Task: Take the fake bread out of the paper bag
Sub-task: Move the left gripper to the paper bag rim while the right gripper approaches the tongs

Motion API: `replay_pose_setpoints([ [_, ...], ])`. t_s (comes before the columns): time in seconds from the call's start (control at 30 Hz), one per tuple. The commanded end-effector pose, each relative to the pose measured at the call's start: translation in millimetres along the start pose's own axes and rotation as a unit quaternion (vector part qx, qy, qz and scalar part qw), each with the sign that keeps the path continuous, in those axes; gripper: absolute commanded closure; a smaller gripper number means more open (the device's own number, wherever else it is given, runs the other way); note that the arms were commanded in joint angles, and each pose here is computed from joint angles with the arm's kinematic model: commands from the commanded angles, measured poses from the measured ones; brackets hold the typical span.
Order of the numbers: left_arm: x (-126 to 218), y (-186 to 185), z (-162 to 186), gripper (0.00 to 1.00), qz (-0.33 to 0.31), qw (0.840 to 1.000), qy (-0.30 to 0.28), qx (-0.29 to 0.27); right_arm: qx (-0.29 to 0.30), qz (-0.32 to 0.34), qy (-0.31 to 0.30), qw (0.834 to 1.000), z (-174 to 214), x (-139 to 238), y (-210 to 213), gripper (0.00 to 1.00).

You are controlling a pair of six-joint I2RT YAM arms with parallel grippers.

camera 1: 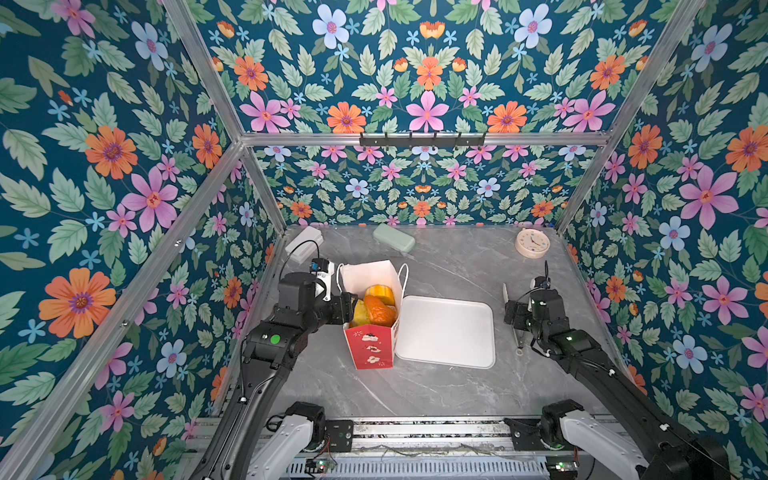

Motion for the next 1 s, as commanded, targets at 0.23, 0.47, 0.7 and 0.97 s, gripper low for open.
replay_pose_setpoints([
  [0.23,-7,2,-7,0.72,-0.050,0.999,-0.016,0.007,-0.003,0.002,-0.007,1.000,-1,-3,1,0.05],
  [0.47,-7,-1,-17,1.00,-0.045,0.998,-0.041,0.020,-0.002,0.002,-0.001,1.000,1,-6,1,0.05],
  [0.7,-12,0,-41,1.00,-0.078,0.996,-0.054,-0.002,0.001,0.002,0.004,1.000,1,-9,2,0.05],
  [0.97,-25,-1,-83,1.00,-0.126,0.988,-0.071,-0.059,0.006,0.036,0.014,0.999,-6,-6,0,0.05],
])
Point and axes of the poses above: each gripper's point midway between its finger pads, its own x axis back along the fingers, its own y axis along the line the jaws close on, z = x × y, the point moved 10 cm from there along x, back along the fingers, and after that the axes turned 3 degrees about -x, right-handed, at the moved point
